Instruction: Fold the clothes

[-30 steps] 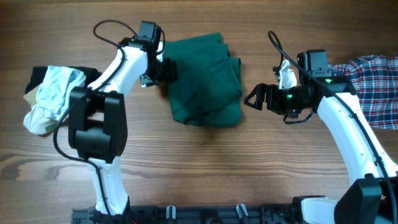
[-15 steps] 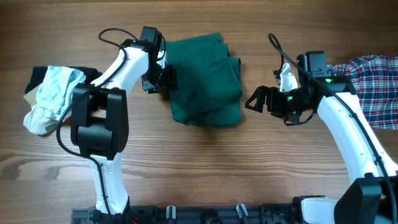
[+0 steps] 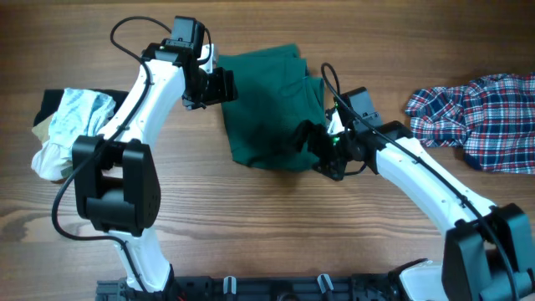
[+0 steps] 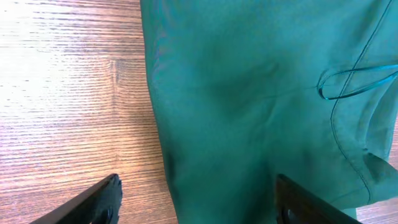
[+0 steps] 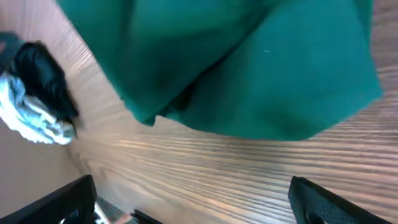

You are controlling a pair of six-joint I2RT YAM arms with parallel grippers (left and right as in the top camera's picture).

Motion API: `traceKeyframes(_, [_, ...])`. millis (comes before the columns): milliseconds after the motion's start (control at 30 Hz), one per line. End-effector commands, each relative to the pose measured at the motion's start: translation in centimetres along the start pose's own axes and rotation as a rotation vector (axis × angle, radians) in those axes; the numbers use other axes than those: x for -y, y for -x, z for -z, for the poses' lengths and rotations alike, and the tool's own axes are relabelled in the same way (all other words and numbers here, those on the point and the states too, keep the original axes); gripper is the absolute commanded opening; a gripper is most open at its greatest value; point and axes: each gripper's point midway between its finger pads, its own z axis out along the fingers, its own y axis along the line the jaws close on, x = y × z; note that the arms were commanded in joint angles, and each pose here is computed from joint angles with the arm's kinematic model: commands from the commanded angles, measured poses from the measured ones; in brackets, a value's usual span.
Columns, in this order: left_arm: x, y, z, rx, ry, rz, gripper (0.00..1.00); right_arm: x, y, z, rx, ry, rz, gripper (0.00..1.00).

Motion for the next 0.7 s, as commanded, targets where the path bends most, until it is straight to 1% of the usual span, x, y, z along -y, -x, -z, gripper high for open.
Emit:
traceKeyframes(0, [0.4,0.2,0.4,0.008,-0.018,-0.029,0.79,2.4,-0.3,-2.6,-0.047,-0.050,-0.158,1.00])
traceKeyframes(100, [0.3,0.2,0.4,0.008,-0.017,-0.031,0.79,2.3,-0.4,-4.2,-0.102,-0.012,-0.208,1.00])
traceKeyframes(233, [0.3,0.2,0.4,0.007,-0.017,-0.051,0.79,1.7,0.3,-5.9,-0.097,0.018,-0.263,1.00])
traceKeyframes(300, [0.3,0.2,0.4,0.007,-0.018,-0.050,0.79,1.1,1.1,-6.5,-0.075,0.043,-0.285,1.00])
traceKeyframes(433, [0.3,0.1,0.4,0.004,-0.017,-0.050,0.79,0.4,3.7,-6.6,0.043,0.074,-0.317,1.00])
traceKeyframes(600, [0.3,0.1,0.4,0.004,-0.017,-0.050,0.79,1.2,4.7,-6.6,0.110,0.036,-0.285,0.99])
traceKeyframes(633, [0.3,0.1,0.4,0.004,-0.017,-0.050,0.79,1.6,4.7,-6.6,0.118,0.020,-0.289,0.96])
traceKeyframes(667, [0.3,0.1,0.4,0.004,-0.017,-0.050,0.79,2.1,4.7,-6.6,0.124,-0.001,-0.298,0.88])
